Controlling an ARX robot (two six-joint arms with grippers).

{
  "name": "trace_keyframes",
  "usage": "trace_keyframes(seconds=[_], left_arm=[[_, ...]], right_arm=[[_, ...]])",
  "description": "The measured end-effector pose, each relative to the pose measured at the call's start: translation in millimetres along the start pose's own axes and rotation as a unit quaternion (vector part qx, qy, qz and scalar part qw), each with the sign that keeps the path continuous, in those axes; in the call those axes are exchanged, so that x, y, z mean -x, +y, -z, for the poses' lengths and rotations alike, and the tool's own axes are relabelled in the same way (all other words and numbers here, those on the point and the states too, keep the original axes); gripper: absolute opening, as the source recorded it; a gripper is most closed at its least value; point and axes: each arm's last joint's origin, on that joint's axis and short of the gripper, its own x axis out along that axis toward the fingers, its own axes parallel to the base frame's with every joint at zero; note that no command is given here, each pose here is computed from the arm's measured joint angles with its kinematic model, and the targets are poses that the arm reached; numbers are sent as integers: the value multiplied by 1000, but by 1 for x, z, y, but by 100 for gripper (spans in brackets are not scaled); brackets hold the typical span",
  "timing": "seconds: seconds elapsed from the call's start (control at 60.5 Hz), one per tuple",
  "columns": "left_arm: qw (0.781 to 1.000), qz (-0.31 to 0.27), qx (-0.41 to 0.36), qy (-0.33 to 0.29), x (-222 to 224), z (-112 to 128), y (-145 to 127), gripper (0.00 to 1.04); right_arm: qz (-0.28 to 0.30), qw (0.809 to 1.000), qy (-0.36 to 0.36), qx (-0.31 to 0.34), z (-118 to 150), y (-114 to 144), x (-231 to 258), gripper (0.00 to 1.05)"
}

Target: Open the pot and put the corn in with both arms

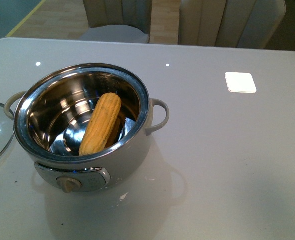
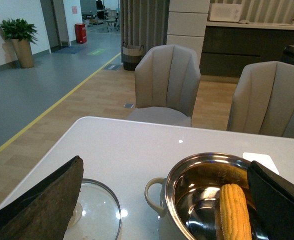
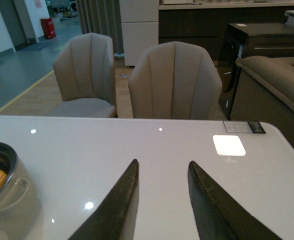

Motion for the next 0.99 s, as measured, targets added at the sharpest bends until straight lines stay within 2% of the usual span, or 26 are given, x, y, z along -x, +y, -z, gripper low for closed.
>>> trace_keyframes(seconds=[0.083,0.33,0.991], left_arm=[[1000,0,0,0,0,0,0,98],[1000,0,0,0,0,0,0,98],[1000,0,0,0,0,0,0,98]], right_arm=[[0,1000,0,0,0,0,0,57],[0,1000,0,0,0,0,0,97],[0,1000,0,0,0,0,0,96]])
